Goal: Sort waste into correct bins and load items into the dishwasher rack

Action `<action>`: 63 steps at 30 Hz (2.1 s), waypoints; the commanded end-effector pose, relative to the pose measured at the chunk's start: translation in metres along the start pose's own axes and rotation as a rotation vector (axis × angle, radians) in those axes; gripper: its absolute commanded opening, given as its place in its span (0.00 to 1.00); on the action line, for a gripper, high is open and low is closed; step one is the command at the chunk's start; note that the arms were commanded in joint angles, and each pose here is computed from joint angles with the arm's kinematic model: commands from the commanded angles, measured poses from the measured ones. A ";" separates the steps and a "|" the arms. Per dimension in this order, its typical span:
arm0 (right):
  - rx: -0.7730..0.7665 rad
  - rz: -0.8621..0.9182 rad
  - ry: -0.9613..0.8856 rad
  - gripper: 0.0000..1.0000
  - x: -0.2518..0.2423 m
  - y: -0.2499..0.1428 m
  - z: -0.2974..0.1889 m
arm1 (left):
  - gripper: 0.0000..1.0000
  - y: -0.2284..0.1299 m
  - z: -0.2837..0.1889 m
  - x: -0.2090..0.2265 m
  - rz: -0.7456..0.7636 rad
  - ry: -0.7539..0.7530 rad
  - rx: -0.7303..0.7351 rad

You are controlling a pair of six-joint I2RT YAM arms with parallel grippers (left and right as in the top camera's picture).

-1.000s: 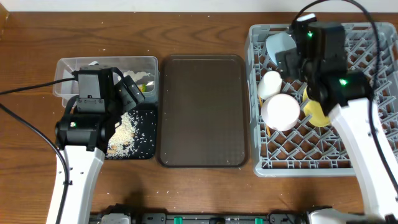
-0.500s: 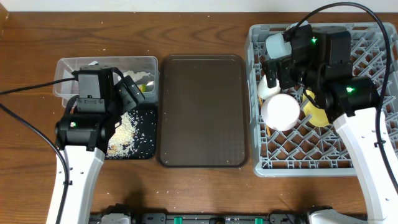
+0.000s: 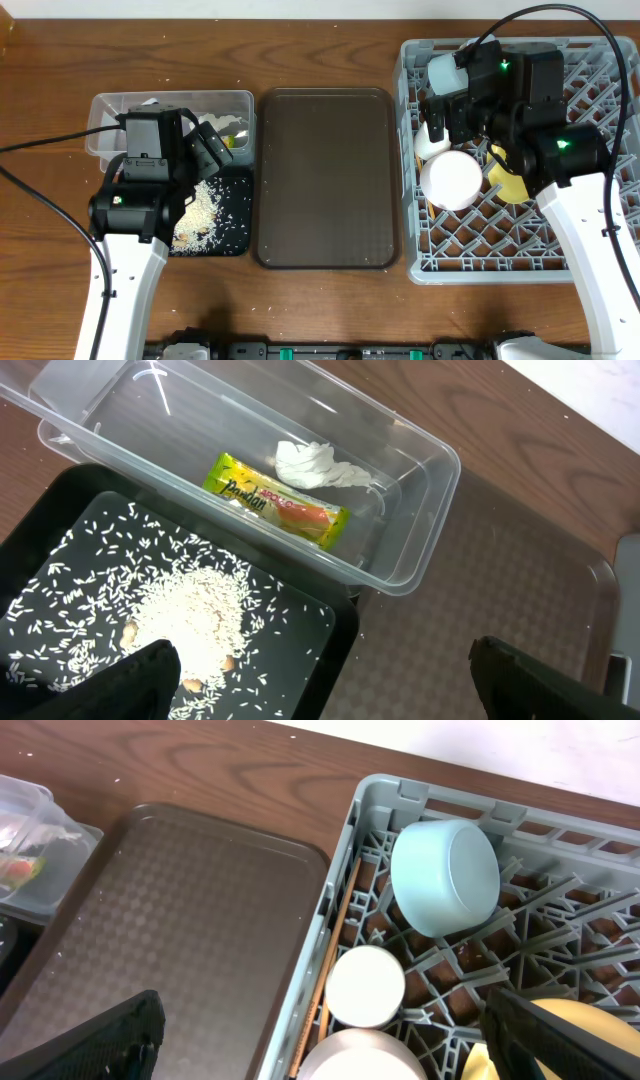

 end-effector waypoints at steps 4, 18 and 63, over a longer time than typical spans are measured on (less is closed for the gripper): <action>0.001 0.010 0.014 0.99 0.003 0.001 -0.001 | 0.95 0.004 -0.004 0.001 0.001 0.002 -0.018; -0.038 0.004 0.023 0.99 0.005 0.003 -0.017 | 0.95 0.004 -0.004 0.001 0.001 0.002 -0.018; -0.874 -0.050 0.094 0.99 -0.043 -0.209 -0.067 | 0.95 0.004 -0.004 0.001 0.001 0.002 -0.018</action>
Point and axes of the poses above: each gripper's point midway between its finger pads, its own z axis out along the fingers, its own x axis along the line the jaws close on, y = z × x, the point moved 10 cm from there along -z, back along the fingers, and after that the axes turned 13 degrees about z, right-handed, at the moved point
